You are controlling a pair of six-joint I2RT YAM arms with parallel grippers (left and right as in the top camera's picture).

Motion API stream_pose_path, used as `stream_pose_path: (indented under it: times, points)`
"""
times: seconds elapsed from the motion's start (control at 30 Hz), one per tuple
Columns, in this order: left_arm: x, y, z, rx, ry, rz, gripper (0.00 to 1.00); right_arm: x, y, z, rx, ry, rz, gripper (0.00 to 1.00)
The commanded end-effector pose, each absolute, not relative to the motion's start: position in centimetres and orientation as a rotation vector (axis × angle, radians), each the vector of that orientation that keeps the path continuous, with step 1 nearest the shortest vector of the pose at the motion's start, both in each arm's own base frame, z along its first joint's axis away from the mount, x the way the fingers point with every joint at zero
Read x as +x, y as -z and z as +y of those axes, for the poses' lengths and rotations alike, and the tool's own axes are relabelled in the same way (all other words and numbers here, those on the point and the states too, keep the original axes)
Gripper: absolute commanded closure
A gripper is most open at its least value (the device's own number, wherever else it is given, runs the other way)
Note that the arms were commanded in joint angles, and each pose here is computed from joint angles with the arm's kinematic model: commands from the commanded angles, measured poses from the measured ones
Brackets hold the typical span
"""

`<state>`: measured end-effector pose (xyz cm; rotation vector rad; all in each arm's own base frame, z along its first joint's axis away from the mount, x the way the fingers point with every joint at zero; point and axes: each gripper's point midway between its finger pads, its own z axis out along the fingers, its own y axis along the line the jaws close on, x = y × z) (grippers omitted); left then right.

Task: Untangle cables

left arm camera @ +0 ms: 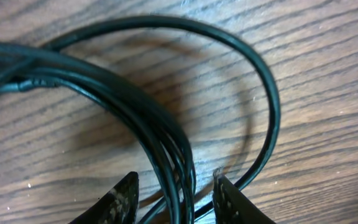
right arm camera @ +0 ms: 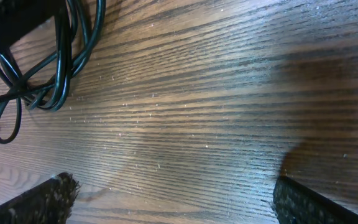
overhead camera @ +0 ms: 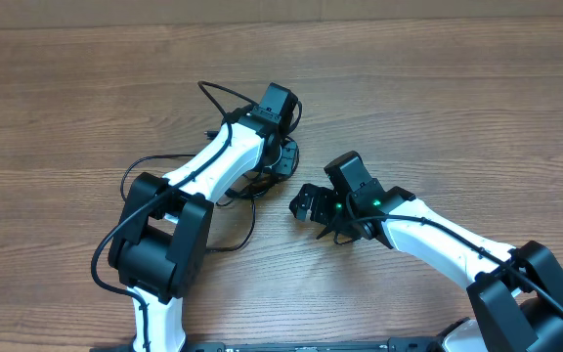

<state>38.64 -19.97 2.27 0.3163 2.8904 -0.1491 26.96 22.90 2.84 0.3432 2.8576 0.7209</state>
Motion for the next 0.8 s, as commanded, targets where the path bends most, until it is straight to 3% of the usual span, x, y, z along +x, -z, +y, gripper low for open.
stream_pose_path:
  times: [0.0, 0.4, 0.5, 0.57, 0.77]
  points:
    - [37.52, -1.09, -19.58, 0.280, 0.121, 2.934, 0.60, 27.15, -3.62, 23.12, 0.335, -0.738, 2.831, 0.00]
    - [37.73, -0.50, -19.70, 0.274, 0.134, 2.912, 0.60, 27.29, -3.71, 23.20, 0.333, -0.743, 2.824, 0.00]
    - [37.60, -0.47, -19.62, 0.275, 0.130, 2.918, 0.81, 27.29, -3.71, 23.20, 0.332, -0.743, 2.824, 0.00]
    - [37.43, -0.42, -19.52, 0.274, 0.126, 2.926, 0.90, 27.30, -3.71, 23.21, 0.333, -0.744, 2.823, 0.00]
    - [37.81, -0.52, -19.55, 0.270, 0.127, 2.911, 0.96, 27.36, -3.75, 23.25, 0.331, -0.746, 2.820, 0.00]
